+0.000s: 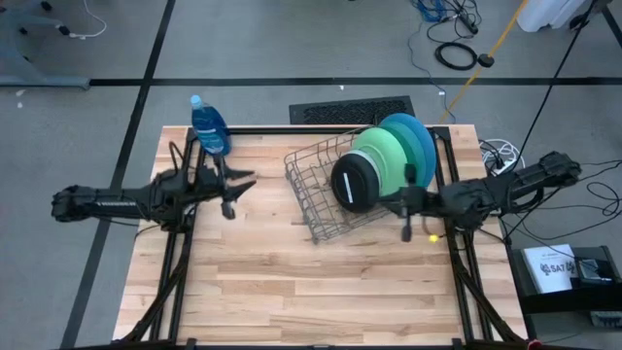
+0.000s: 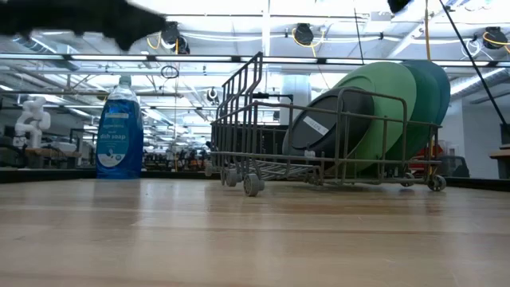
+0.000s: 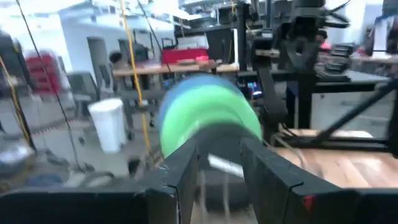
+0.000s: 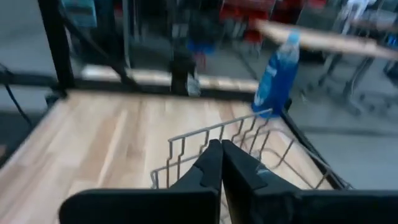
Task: Sort dishes
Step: Return to Home Position
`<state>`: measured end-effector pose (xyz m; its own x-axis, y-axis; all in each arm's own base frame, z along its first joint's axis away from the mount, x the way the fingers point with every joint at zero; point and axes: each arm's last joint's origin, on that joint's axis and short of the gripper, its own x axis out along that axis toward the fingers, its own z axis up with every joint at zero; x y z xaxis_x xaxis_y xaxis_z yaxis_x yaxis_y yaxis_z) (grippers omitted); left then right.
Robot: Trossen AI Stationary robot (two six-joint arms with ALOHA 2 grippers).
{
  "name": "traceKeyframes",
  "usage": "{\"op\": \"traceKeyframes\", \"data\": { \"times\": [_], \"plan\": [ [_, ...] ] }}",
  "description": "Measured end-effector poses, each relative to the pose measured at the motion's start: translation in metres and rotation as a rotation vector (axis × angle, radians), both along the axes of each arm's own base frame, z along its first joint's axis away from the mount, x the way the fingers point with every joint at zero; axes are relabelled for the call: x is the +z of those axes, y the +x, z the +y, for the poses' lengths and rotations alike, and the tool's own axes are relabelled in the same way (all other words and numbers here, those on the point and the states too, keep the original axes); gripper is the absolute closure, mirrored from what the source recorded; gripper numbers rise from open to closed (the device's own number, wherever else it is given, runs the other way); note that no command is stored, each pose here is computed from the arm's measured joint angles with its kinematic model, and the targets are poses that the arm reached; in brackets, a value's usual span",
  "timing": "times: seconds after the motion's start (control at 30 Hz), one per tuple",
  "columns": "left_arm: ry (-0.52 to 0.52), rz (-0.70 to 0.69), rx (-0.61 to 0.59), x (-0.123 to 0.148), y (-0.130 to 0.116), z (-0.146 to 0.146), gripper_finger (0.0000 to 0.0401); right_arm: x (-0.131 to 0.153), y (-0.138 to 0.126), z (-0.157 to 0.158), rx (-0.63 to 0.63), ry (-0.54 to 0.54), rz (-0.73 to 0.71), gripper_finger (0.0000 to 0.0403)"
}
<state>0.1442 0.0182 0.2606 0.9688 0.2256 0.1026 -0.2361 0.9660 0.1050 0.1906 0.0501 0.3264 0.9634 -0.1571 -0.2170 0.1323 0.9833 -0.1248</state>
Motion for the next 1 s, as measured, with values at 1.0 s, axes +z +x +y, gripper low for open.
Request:
{"op": "traceKeyframes", "data": {
  "times": [1.0],
  "plan": [
    [-0.032,0.238,-0.08,-0.106,-0.028,-0.006,0.039,-0.154,-0.097,-0.027,0.244,0.07,-0.278,0.0403]
  ]
}}
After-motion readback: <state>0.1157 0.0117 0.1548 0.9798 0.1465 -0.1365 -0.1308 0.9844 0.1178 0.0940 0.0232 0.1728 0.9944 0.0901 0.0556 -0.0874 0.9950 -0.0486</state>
